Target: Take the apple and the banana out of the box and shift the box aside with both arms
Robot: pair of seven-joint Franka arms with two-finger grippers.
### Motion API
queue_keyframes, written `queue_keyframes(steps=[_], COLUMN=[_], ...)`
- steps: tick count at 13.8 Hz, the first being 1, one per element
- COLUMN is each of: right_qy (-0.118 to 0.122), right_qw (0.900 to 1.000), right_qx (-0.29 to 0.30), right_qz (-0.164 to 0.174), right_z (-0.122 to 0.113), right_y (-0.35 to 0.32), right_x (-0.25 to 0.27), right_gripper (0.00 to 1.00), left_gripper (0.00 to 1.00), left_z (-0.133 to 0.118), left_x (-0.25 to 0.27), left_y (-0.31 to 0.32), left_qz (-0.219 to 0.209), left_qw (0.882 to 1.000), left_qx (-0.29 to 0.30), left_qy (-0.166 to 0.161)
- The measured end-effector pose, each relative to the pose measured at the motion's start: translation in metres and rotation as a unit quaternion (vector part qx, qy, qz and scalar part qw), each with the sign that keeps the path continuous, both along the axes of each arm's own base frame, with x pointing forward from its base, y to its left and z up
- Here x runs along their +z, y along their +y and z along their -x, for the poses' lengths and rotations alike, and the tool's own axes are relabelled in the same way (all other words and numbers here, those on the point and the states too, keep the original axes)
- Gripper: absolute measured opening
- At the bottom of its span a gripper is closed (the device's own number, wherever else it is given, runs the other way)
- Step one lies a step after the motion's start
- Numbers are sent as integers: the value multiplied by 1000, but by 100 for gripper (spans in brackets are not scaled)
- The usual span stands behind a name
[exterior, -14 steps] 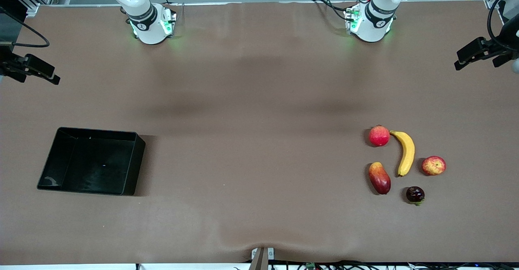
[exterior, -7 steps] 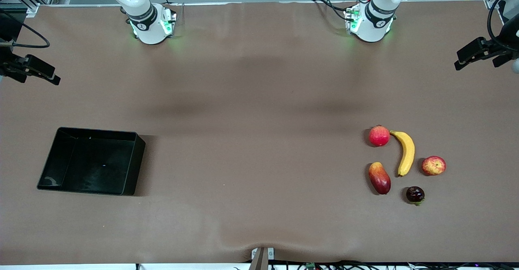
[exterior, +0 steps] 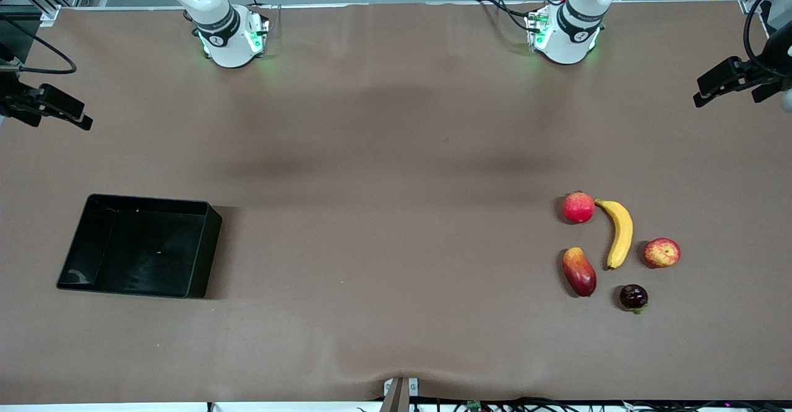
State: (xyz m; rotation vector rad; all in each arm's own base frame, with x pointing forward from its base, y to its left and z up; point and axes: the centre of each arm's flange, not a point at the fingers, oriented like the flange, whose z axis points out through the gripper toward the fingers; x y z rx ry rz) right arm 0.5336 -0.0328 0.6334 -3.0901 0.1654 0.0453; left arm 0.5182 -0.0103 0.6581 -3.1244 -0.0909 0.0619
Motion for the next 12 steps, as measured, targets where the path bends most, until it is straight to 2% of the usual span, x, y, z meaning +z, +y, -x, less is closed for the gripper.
queue_keyframes(steps=[12], right_qy=[0], right_qw=[1000], right_qx=[1], right_qz=[0], right_z=[0], right_y=[0], right_x=[-1], right_gripper=[100], left_gripper=[100], left_z=[0], left_x=[4], left_y=[0], left_qz=[0], left_qw=[1000], left_qx=[0], left_qy=[-4])
